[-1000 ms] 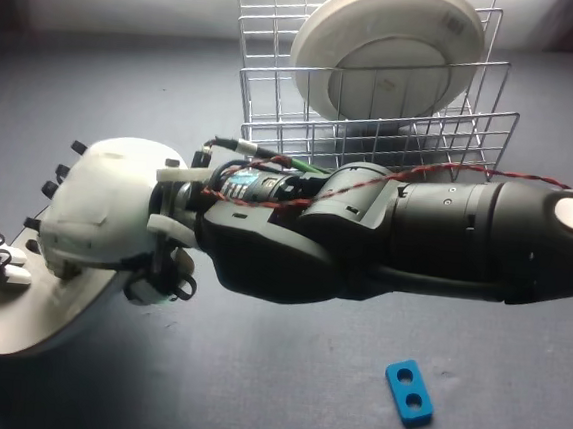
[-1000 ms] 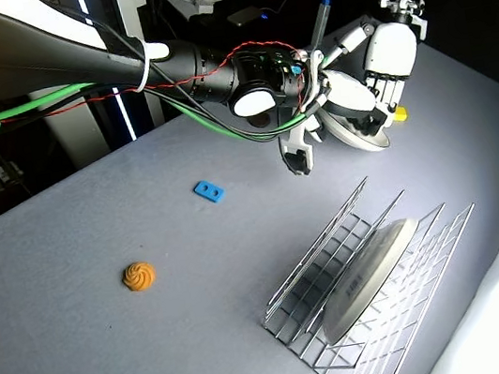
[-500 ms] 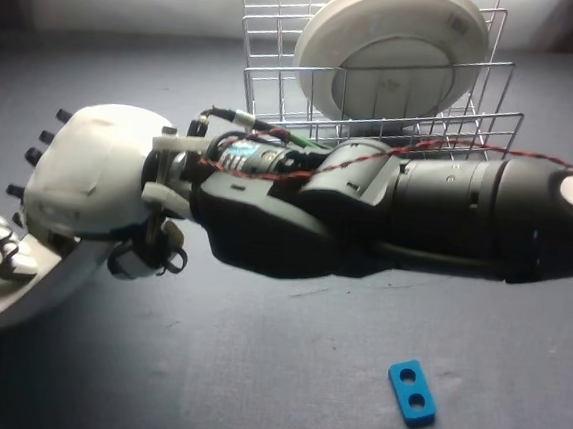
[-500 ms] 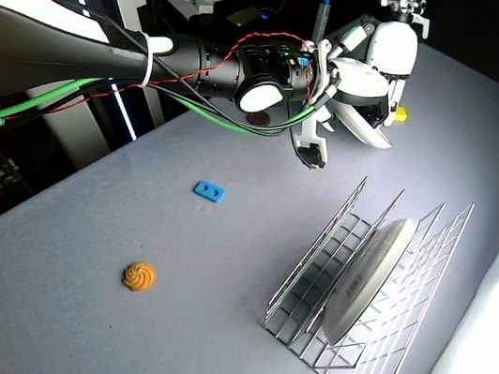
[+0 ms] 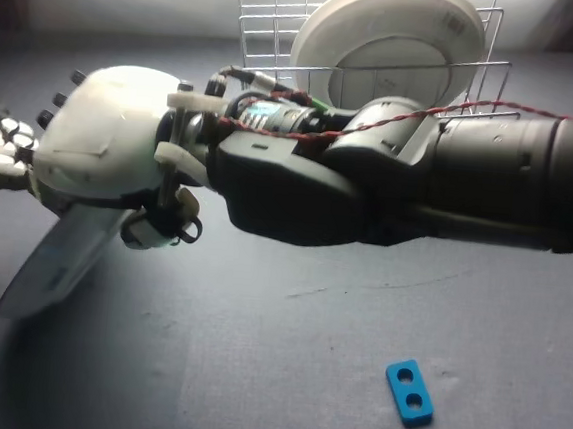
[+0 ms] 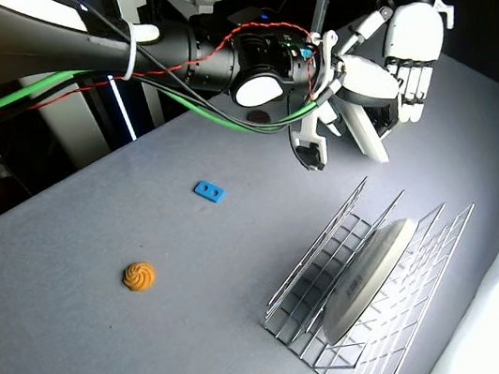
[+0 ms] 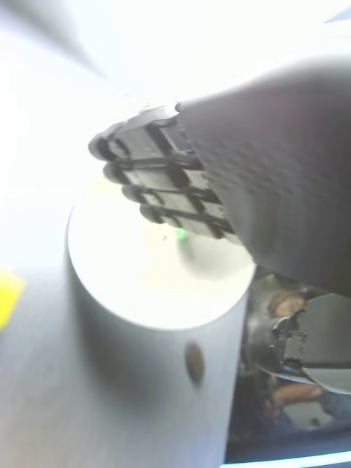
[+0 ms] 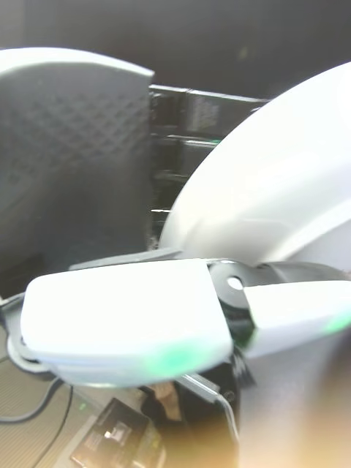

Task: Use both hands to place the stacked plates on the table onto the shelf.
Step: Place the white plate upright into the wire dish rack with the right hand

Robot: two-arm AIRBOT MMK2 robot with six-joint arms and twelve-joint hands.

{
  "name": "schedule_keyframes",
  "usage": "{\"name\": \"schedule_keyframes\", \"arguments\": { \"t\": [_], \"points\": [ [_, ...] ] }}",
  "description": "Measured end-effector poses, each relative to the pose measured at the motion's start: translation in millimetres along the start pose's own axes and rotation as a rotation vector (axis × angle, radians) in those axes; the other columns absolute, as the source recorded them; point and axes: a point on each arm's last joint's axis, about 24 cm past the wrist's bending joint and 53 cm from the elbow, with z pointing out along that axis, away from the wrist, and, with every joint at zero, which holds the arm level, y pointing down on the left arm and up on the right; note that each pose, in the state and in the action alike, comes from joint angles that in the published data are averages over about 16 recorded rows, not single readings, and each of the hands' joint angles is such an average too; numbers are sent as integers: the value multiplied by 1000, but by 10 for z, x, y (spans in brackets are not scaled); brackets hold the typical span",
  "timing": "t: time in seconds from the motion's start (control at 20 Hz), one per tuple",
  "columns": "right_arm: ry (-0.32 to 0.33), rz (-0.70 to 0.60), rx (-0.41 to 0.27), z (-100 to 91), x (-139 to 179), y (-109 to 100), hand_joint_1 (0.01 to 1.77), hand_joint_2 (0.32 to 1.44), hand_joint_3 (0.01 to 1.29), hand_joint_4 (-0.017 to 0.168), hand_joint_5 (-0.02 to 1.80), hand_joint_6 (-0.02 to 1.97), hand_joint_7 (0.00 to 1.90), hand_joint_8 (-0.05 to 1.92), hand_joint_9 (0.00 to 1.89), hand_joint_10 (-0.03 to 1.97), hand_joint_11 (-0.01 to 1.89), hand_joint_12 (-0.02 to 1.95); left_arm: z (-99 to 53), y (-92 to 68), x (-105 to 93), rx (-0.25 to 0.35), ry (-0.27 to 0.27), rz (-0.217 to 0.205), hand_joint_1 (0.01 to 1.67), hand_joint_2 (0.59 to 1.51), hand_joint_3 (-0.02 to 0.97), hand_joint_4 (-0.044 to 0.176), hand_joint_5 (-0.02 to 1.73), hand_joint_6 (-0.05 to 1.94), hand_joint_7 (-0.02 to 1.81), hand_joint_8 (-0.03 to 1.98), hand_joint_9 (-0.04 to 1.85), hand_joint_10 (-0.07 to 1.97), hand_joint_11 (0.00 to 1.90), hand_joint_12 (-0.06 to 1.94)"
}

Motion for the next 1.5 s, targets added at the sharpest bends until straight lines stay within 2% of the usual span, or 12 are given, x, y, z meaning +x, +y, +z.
{"name": "schedule_keyframes", "arguments": {
  "t": [0.35,0.8,1.0,1.2,1.5],
  "points": [
    [-35,-11,-15,-203,-348,94,1339,987,19,1,909,1057,1022,861,985,1039,848,1063,-77,-75,-268,13,-62,57,22,981,19,4,20,10,16,15,21,10,16,0],
    [-145,11,10,-566,-906,123,1349,987,19,-1,922,1088,1031,839,984,1030,848,1058,-143,-71,-391,13,-89,87,21,981,19,6,22,10,18,15,21,10,16,0],
    [-210,41,49,-743,-1144,97,1350,987,19,-1,926,1087,1029,829,981,1041,837,1068,-154,-71,-398,14,-90,91,22,981,19,6,22,10,17,15,21,10,16,0],
    [-267,94,116,-908,-1332,-3,1350,987,19,-2,927,1085,1030,813,980,1041,828,1088,-155,-73,-399,16,-89,94,22,981,19,7,22,10,16,15,21,10,16,-1],
    [-310,217,213,-1115,-1463,-174,1350,987,18,-2,928,1085,1029,831,969,1046,810,1101,-153,-75,-395,16,-87,97,22,981,19,7,22,10,16,15,21,10,17,-1]
  ]
}}
